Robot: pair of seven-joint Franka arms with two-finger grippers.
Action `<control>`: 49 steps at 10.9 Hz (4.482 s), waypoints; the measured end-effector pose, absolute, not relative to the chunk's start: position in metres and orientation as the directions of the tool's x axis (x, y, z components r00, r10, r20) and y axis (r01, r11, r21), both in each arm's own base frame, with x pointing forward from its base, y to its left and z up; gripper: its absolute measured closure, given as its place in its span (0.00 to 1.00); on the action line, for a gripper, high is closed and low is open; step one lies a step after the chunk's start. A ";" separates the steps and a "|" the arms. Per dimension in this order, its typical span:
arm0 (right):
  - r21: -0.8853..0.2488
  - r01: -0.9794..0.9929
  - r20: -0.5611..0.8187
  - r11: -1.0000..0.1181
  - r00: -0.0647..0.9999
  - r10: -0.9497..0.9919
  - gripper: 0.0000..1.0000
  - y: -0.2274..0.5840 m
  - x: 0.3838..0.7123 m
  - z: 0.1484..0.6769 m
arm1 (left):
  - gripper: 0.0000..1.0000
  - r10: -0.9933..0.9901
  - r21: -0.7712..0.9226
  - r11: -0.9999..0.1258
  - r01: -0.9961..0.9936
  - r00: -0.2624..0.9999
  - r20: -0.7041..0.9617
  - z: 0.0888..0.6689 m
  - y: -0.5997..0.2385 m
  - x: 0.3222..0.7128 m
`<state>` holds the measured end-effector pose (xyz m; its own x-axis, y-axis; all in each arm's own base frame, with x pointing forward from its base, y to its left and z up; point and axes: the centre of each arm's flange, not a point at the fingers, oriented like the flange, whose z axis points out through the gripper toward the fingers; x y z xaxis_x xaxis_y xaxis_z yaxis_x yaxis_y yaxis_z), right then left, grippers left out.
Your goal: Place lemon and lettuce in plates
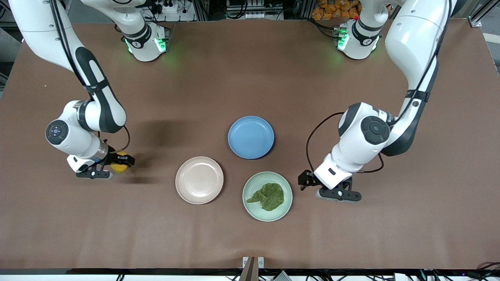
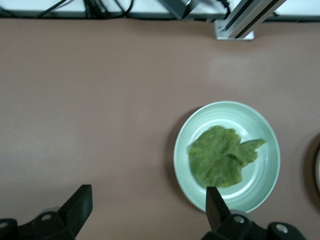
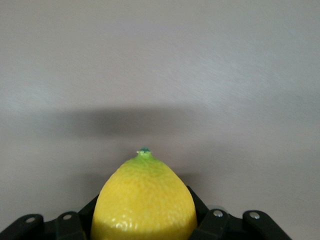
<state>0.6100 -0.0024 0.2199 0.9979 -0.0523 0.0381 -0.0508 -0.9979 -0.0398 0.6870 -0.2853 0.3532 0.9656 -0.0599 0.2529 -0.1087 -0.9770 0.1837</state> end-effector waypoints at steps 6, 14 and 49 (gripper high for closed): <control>-0.063 -0.115 0.037 -0.991 0.992 -0.118 0.38 0.086 0.662 0.275 | 0.00 -0.085 0.107 -0.989 -0.102 0.985 0.151 0.380 -0.237 0.685; -0.071 -0.181 0.019 -0.981 0.983 -0.182 0.39 0.222 0.661 0.257 | 0.00 -0.084 0.055 -0.994 -0.092 0.988 0.130 0.439 -0.195 0.677; -0.107 0.020 -0.279 -0.994 0.959 0.049 0.00 0.029 0.693 0.417 | 0.00 0.057 -0.089 -0.994 0.059 0.998 0.024 0.626 -0.082 0.577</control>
